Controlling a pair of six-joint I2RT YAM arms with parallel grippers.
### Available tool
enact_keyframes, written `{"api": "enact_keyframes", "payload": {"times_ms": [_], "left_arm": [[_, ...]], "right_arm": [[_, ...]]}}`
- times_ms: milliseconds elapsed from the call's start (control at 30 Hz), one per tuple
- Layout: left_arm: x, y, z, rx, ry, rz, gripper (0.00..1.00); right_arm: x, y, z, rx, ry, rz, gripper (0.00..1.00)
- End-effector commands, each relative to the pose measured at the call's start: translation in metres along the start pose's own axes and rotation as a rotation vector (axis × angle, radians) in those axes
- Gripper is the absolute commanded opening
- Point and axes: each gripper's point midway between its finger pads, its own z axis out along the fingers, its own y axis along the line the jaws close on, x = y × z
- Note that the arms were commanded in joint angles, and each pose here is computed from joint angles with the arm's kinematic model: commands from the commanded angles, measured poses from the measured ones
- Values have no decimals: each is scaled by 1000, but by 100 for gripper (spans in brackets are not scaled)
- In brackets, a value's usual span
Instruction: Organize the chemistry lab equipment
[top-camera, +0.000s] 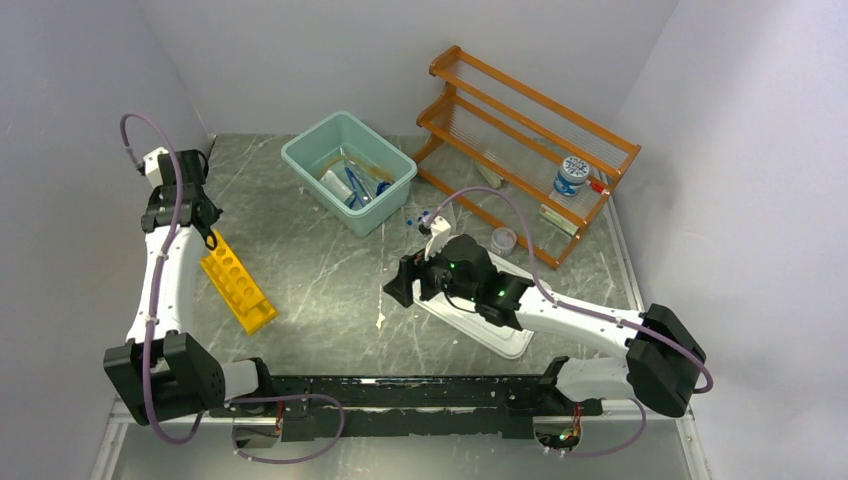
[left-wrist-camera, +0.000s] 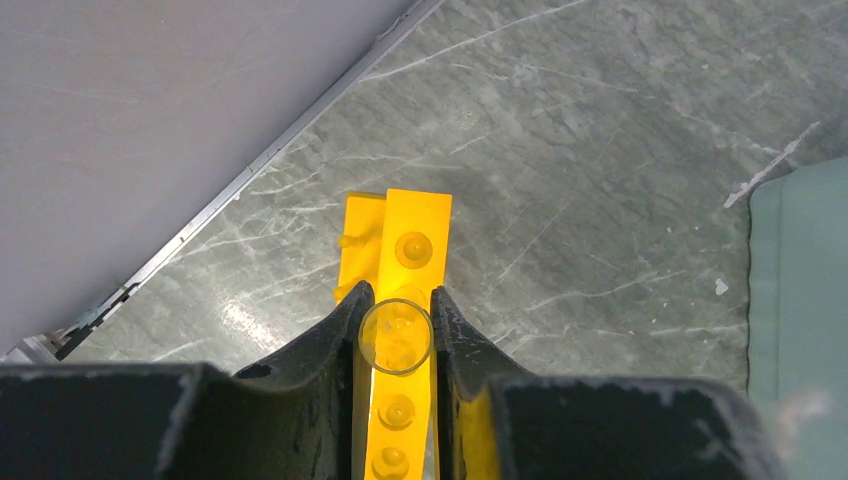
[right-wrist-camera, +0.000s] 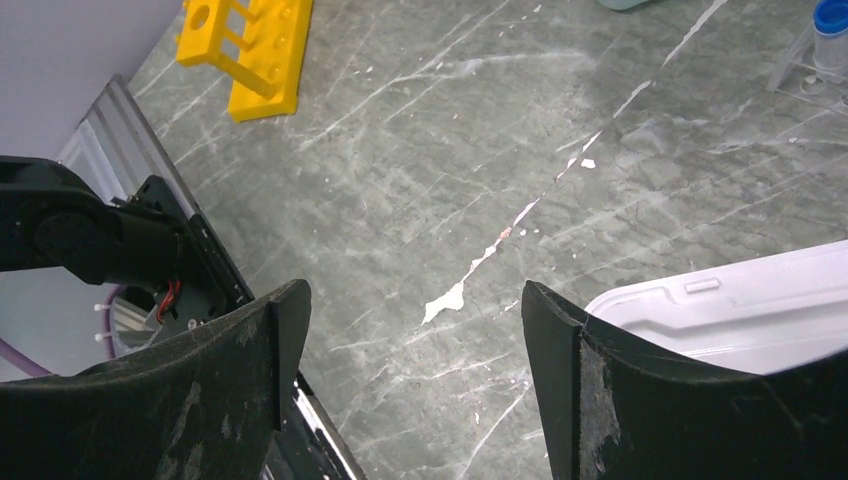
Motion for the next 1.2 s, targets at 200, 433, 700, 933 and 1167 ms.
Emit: {"api": "enact_keyframes", "payload": {"times_ms": [200,433,700,933,1167], "left_arm": [[7,-32,6,182,-12,-75,7],[16,-36,6,218,-15,-84,7],[26,-37,9,180,-5,-46,7],[27,-34,4,74,-33,-28,7],[23,-40,4,-18,-69,-41,7]], "right_arm": [[-4,-4,0,-9,-24,11,80],[-2,-5,2,-11,-14,16,80],[-3,-4,7,-15,-2,20,80],[-5,-2,9,-25,2,26,80],[-9,-1,12,-8,47,23,80]]}}
